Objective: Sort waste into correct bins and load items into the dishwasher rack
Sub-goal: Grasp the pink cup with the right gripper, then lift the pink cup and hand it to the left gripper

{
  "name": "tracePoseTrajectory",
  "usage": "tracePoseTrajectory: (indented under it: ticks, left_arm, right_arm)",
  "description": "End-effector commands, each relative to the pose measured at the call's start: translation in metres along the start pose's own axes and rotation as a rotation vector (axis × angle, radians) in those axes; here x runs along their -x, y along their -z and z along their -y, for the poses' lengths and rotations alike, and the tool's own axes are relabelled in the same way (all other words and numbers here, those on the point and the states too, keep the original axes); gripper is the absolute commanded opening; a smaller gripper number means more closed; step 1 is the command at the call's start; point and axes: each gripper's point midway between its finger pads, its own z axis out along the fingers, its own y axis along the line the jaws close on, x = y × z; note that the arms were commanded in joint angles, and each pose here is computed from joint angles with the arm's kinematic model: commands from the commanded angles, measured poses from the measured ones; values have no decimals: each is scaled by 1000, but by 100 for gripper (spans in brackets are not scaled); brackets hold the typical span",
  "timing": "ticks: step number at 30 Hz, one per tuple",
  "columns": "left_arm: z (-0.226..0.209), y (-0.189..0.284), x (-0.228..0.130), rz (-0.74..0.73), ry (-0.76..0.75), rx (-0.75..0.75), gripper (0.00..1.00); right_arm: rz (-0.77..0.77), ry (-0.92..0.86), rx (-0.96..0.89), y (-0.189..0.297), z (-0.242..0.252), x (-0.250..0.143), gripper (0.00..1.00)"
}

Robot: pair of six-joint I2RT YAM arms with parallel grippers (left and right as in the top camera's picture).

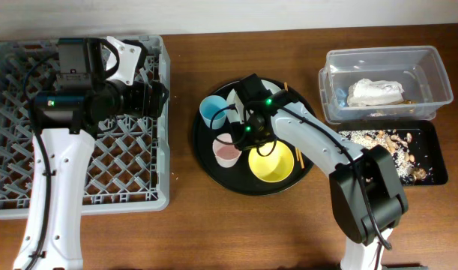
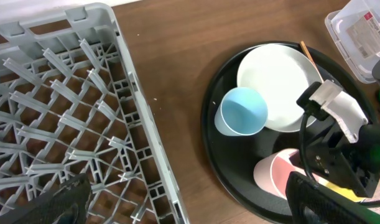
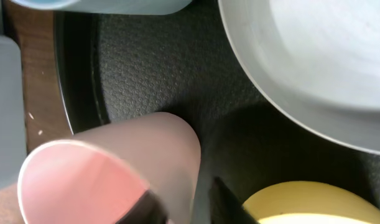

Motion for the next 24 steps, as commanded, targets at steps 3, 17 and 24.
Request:
tracePoseTrajectory:
  ticks: [3, 17, 24]
  left_arm:
    - [2, 2, 6, 16, -21, -4, 99]
    - [70, 17, 20, 92, 59, -490, 99]
    - [121, 33, 35, 130, 156, -1177, 99]
  right_arm:
    - [-20, -13, -7, 0, -1, -6, 4]
    - [291, 90, 539, 202, -17, 16, 4]
    - [439, 329, 900, 237, -46, 25, 4]
